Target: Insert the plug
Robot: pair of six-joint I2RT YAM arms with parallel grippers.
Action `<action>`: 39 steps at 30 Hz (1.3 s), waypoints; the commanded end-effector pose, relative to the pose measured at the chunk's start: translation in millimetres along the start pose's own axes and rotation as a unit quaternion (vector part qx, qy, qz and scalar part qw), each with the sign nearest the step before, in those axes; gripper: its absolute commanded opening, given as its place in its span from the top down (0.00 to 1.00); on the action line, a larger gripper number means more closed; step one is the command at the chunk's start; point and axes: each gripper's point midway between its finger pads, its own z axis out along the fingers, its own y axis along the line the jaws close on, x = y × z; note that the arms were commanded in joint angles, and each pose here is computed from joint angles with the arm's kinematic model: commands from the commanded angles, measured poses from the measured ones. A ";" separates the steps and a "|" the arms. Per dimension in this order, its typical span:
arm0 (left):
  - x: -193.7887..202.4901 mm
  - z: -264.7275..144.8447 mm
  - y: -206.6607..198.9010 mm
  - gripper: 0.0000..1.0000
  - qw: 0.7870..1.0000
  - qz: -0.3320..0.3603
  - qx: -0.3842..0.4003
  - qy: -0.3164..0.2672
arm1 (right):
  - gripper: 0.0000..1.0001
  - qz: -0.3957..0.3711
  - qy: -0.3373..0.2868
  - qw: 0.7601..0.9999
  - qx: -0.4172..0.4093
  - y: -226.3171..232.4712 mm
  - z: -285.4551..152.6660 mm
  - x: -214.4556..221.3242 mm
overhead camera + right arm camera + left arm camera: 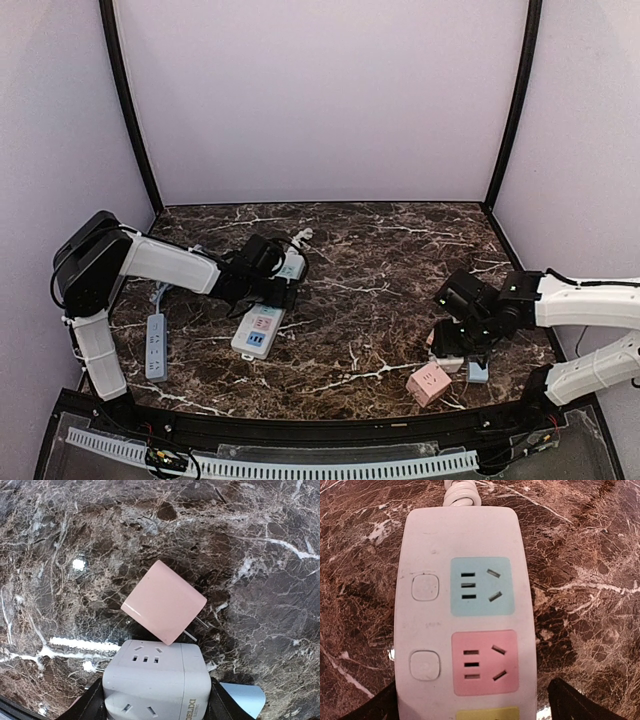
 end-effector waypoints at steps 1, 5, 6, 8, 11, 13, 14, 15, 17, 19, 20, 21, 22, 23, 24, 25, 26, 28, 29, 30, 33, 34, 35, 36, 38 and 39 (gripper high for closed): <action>0.6 -15.6 -6.7 0.01 1.000 0.012 0.017 -0.007 | 0.45 0.009 -0.042 0.999 -0.013 8.5 -24.3 -22.2; -6.5 -29.7 -6.5 0.01 0.999 0.012 0.024 -0.021 | 0.46 0.006 -0.066 0.998 -0.019 13.4 -43.7 -37.7; -5.8 -31.6 -5.1 0.01 0.999 0.014 0.023 -0.022 | 0.46 0.003 -0.070 0.997 -0.020 15.2 -47.2 -40.9; -9.0 -40.5 -3.3 0.01 0.999 0.013 0.023 -0.029 | 0.46 -0.001 -0.077 0.997 -0.026 20.5 -52.3 -47.5; -9.1 -49.7 -0.8 0.01 0.999 0.012 0.025 -0.036 | 0.46 -0.008 -0.089 0.995 -0.040 32.6 -58.6 -58.4; -3.8 -56.6 2.7 0.01 0.999 0.014 0.028 -0.036 | 0.46 -0.012 -0.098 0.993 -0.063 44.9 -62.4 -65.3; -7.5 -63.5 2.6 0.01 0.998 0.012 0.033 -0.045 | 0.47 -0.016 -0.102 0.991 -0.081 53.4 -64.2 -68.7; -2.3 -64.6 5.2 0.01 0.998 0.014 0.033 -0.044 | 0.48 -0.020 -0.108 0.989 -0.100 61.9 -65.6 -71.5; 0.1 -72.7 6.7 0.01 0.998 0.010 0.042 -0.052 | 0.48 -0.030 -0.116 0.983 -0.137 78.1 -66.3 -75.2; 3.0 -81.2 4.6 0.01 0.996 0.006 0.062 -0.057 | 0.48 -0.041 -0.124 0.977 -0.170 93.0 -65.7 -77.6; -2.3 -89.0 0.9 0.01 0.994 0.003 0.077 -0.071 | 0.48 -0.045 -0.124 0.974 -0.182 98.8 -64.3 -77.7; 5.7 -90.3 -1.7 0.02 0.994 0.005 0.093 -0.064 | 0.48 -0.047 -0.123 0.972 -0.196 105.0 -62.9 -76.9; 1.3 -97.6 -5.2 0.02 0.991 0.003 0.108 -0.076 | 0.48 -0.047 -0.124 0.970 -0.204 109.7 -61.7 -77.7; 8.3 -98.6 -5.9 0.02 0.991 0.005 0.118 -0.070 | 0.49 -0.047 -0.122 0.969 -0.211 114.5 -60.1 -77.6; 5.3 -105.0 -7.3 0.02 0.989 0.003 0.126 -0.079 | 0.49 -0.049 -0.119 0.968 -0.216 119.3 -57.4 -77.2; 11.3 -105.7 -6.8 0.02 0.989 0.006 0.131 -0.074 | 0.49 -0.049 -0.116 0.967 -0.222 124.2 -55.6 -77.0; 9.8 -110.5 -7.2 0.02 0.987 0.006 0.136 -0.081 | 0.49 -0.050 -0.112 0.967 -0.224 128.2 -52.6 -75.8; 12.3 -115.5 -8.2 0.02 0.985 0.013 0.149 -0.089 | 0.49 -0.052 -0.103 0.967 -0.227 136.1 -45.8 -72.4; 17.9 -116.7 -8.9 0.02 0.983 0.021 0.157 -0.088 | 0.49 -0.052 -0.097 0.968 -0.225 139.5 -41.6 -70.5; 16.9 -118.5 -12.2 0.02 0.981 0.024 0.168 -0.095 | 0.49 -0.050 -0.088 0.971 -0.217 140.8 -35.3 -67.9; 26.1 -118.8 -14.8 0.03 0.977 0.038 0.186 -0.095 | 0.48 -0.052 -0.057 0.978 -0.192 144.9 -16.2 -57.1; 28.8 -119.0 -17.0 0.03 0.976 0.041 0.194 -0.095 | 0.48 -0.055 -0.050 0.979 -0.188 147.9 -11.5 -53.7; 29.7 -118.5 -17.4 0.03 0.975 0.045 0.195 -0.095 | 0.47 -0.059 -0.044 0.980 -0.183 151.4 -7.0 -50.2; 31.5 -118.2 -18.2 0.04 0.975 0.050 0.197 -0.095 | 0.47 -0.065 -0.044 0.980 -0.181 157.2 -5.7 -49.2; 34.5 -117.2 -19.2 0.04 0.974 0.058 0.198 -0.095 | 0.46 -0.073 -0.041 0.982 -0.169 163.2 1.0 -45.6; 36.1 -116.4 -19.7 0.04 0.974 0.062 0.198 -0.094 | 0.46 -0.077 -0.041 0.982 -0.167 166.8 2.6 -44.7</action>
